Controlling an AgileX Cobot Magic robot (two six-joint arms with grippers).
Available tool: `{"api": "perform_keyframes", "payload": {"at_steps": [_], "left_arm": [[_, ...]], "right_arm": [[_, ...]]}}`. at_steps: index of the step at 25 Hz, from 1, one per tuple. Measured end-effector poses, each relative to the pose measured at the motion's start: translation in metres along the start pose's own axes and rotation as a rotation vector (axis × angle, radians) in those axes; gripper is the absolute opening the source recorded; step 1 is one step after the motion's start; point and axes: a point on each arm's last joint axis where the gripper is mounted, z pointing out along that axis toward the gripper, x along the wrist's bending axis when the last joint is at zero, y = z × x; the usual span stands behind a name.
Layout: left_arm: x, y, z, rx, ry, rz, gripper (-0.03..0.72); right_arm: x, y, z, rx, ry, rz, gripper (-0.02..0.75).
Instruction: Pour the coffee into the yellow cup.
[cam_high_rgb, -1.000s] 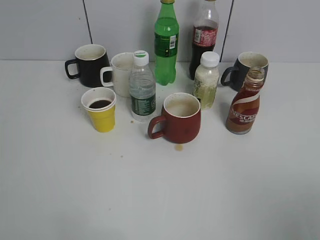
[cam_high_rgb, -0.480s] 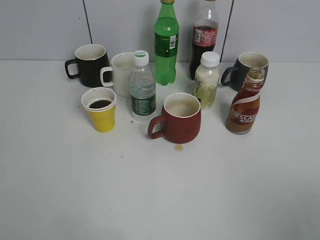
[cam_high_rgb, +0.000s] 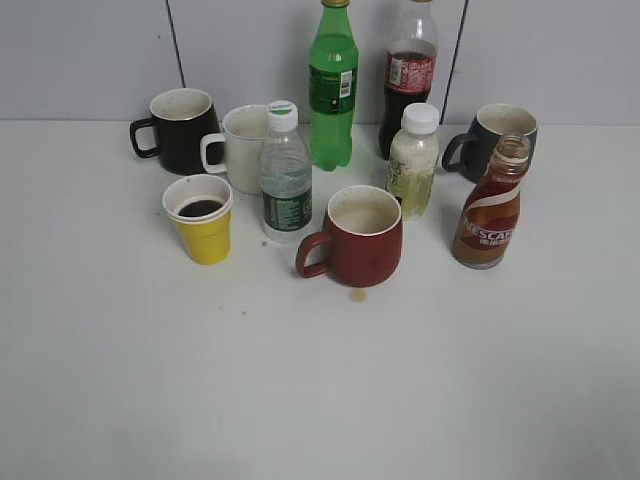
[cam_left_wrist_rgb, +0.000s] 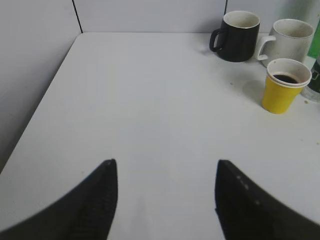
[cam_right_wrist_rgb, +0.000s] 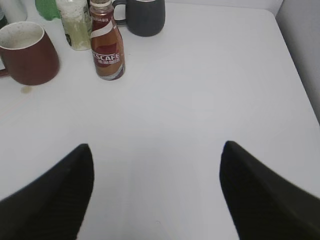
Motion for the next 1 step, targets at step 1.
{"api": "perform_keyframes", "payload": {"at_steps": [1], "left_arm": [[0.0000,0.0000,0.0000,0.000,0.000,0.000,0.468]], "right_arm": [[0.0000,0.0000,0.0000,0.000,0.000,0.000,0.587]]}}
